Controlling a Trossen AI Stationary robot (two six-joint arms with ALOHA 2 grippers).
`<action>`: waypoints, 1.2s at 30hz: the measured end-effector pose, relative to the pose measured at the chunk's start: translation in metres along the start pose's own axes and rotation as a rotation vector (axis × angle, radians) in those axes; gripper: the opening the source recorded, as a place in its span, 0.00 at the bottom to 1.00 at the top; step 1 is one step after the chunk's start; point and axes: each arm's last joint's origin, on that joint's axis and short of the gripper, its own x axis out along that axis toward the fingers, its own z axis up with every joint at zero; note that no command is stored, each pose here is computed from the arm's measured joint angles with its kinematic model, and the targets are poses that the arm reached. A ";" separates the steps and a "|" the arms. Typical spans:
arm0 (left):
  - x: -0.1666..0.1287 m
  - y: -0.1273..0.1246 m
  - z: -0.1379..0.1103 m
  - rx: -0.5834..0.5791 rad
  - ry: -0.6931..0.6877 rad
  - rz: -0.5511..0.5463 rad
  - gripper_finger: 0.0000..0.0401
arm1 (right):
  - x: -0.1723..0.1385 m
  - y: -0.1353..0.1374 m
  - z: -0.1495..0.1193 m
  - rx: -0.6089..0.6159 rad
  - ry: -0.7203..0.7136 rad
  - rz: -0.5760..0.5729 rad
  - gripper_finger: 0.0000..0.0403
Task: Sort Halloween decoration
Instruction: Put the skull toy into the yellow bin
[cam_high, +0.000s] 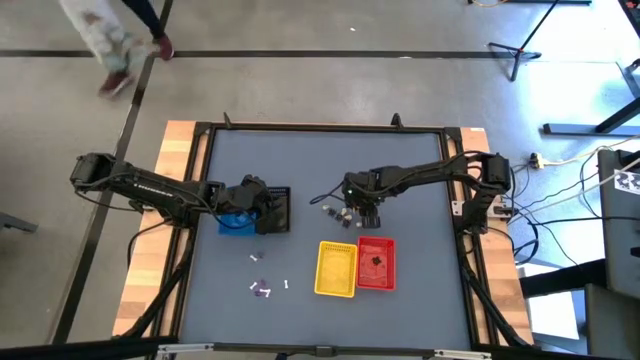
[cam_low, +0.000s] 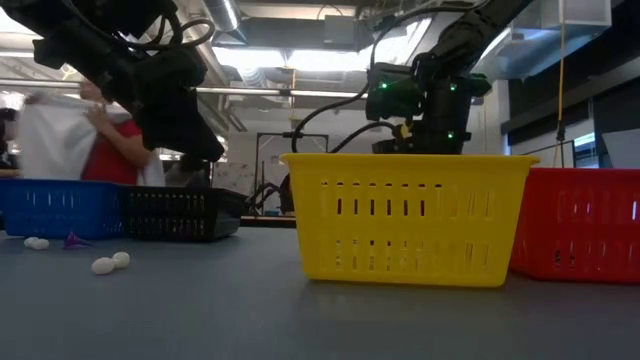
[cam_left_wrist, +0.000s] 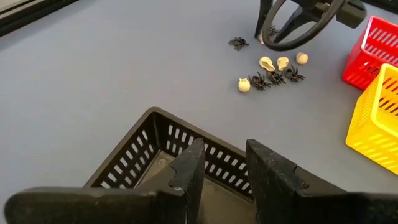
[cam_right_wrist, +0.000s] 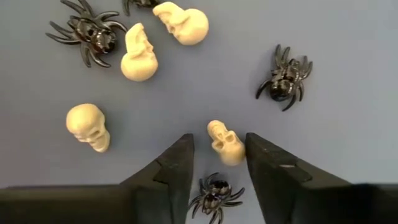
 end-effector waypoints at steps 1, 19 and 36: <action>0.000 0.000 0.000 0.000 0.000 0.000 0.27 | 0.000 0.000 0.000 0.000 0.000 0.002 0.32; 0.000 0.000 0.000 0.000 0.000 0.000 0.27 | -0.007 0.000 0.006 0.010 0.036 0.025 0.15; 0.000 -0.003 0.005 -0.017 -0.042 -0.039 0.27 | -0.093 0.033 0.074 -0.097 -0.154 0.121 0.15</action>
